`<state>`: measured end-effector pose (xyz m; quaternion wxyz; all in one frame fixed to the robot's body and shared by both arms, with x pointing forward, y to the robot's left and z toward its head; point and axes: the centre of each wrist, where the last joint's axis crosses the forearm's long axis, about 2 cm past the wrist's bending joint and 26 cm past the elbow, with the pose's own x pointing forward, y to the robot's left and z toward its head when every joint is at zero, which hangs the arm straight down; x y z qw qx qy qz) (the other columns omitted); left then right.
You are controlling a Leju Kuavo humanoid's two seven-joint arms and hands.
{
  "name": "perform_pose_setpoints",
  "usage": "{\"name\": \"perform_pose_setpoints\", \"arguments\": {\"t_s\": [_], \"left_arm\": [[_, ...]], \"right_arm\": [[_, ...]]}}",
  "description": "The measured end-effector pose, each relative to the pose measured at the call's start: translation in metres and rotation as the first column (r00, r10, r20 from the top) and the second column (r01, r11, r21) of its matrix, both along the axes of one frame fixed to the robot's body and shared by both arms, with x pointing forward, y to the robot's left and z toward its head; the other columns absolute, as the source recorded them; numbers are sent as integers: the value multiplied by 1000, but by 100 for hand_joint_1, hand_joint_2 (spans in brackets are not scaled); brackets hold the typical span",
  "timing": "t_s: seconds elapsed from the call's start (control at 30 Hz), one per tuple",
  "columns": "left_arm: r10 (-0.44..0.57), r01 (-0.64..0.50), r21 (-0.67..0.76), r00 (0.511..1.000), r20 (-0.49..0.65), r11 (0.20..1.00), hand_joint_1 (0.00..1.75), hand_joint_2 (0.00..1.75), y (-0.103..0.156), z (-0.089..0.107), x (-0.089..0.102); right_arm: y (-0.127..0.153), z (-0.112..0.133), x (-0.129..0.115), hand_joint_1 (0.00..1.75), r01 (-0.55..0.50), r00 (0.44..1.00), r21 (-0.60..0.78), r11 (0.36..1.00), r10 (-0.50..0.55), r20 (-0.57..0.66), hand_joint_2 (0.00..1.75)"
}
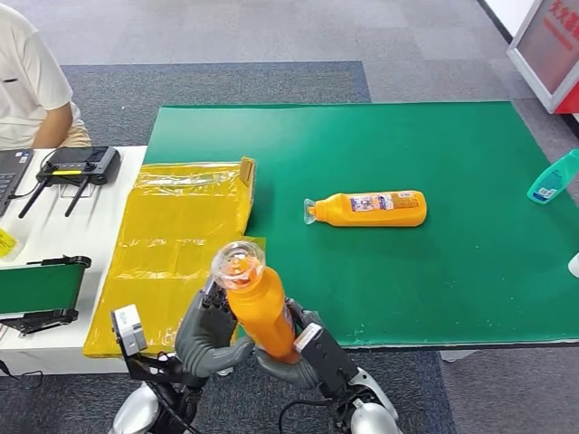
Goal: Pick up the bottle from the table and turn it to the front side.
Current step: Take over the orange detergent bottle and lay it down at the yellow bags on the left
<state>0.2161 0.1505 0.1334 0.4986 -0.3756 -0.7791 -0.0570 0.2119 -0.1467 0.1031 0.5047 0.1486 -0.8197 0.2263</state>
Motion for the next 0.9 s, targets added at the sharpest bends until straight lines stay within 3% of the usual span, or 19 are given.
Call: {"name": "perform_pose_setpoints", "arguments": {"t_s": [0.13, 0.27, 0.43, 0.63, 0.67, 0.77, 0.8, 0.87, 0.9], "left_arm": [[-5, 5, 13, 1000, -8, 1000, 0, 175, -2, 0, 2], [-10, 11, 58, 1000, -29, 998, 0, 175, -7, 1, 5], [11, -4, 160, 999, -45, 987, 0, 175, -15, -5, 1], [48, -42, 265, 999, -16, 963, 3, 175, -18, -10, -3], [58, -55, 290, 998, -1, 956, 24, 175, -19, -10, -4], [64, -67, 326, 998, 20, 943, 150, 175, -19, -10, -4], [62, -65, 329, 998, 20, 942, 169, 175, -19, -11, -5], [61, -64, 332, 998, 22, 941, 161, 175, -18, -11, -4], [62, -66, 335, 998, 23, 940, 132, 175, -17, -11, -4]], "right_arm": [[0, -1, 0, 175, 26, 1000, -21, 999, -25, 19, 175], [0, -2, -1, 175, 123, 988, -91, 988, -113, 107, 175], [1, 0, -5, 175, 331, 911, -201, 922, -257, 322, 175], [7, 2, -7, 175, 405, 865, -217, 888, -296, 406, 175], [7, 3, -6, 175, 409, 862, -214, 887, -299, 410, 175], [9, 4, -5, 175, 416, 855, -206, 886, -304, 420, 175], [9, 4, -5, 175, 416, 854, -205, 886, -304, 421, 175], [10, 4, -6, 175, 415, 854, -203, 887, -303, 423, 175], [10, 4, -6, 175, 414, 854, -203, 887, -302, 423, 175]]}}
